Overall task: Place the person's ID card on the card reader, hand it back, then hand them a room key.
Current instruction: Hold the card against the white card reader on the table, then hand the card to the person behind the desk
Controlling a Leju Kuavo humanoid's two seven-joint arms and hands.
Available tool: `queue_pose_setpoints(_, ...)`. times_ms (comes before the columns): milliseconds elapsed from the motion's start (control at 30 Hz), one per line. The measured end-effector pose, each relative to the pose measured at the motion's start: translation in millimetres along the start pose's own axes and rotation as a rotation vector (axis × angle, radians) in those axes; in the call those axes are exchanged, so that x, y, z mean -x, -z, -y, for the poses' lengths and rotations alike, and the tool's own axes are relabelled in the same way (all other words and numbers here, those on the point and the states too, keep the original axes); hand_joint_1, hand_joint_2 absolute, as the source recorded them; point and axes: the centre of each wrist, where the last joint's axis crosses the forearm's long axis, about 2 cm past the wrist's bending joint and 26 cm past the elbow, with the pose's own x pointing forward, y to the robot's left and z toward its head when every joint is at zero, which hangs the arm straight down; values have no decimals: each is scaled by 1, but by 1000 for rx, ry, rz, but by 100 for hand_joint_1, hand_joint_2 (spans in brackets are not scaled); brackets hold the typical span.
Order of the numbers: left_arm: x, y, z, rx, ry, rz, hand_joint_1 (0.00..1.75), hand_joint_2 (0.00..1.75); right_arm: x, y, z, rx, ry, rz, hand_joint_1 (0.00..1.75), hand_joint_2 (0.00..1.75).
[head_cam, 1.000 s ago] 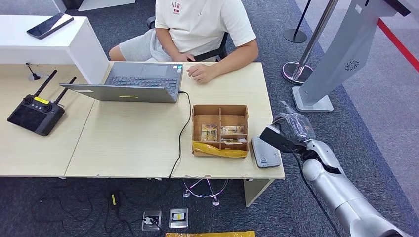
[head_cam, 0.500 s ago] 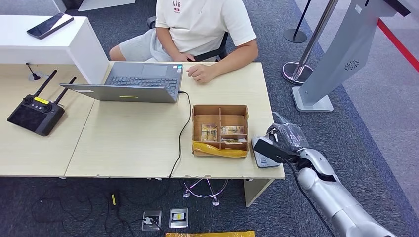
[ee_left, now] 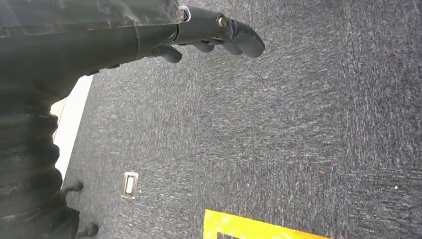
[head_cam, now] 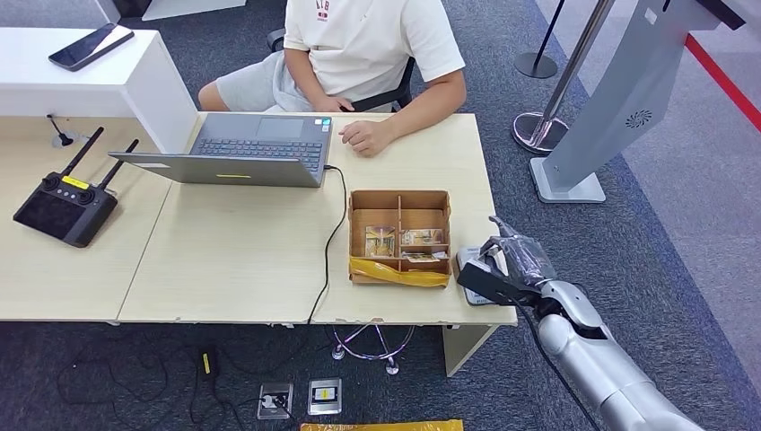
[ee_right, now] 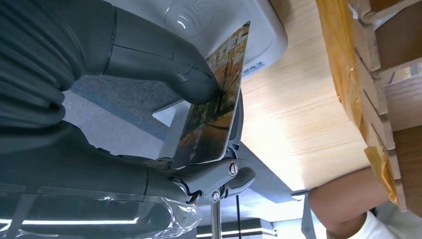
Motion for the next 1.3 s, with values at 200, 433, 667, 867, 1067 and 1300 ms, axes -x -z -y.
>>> queue_pose_setpoints(200,0,0,0,0,-6,-6,0,175,-5,-4,-5,-35,13,2,175,175)
queue_pose_setpoints(433,0,0,0,0,-6,-6,0,175,-8,-8,-6,-50,14,3,175,175)
queue_pose_setpoints(667,0,0,0,-1,-5,-6,0,175,-7,-9,-3,-21,4,7,175,175)
queue_pose_setpoints(867,0,0,0,-2,-2,-4,0,175,-8,-2,15,72,-6,21,175,175)
queue_pose_setpoints(1067,-1,0,0,0,11,6,0,175,-12,17,68,221,-64,68,175,175)
queue_pose_setpoints(1300,-1,0,0,6,42,38,0,175,-25,39,169,439,-157,169,175,175)
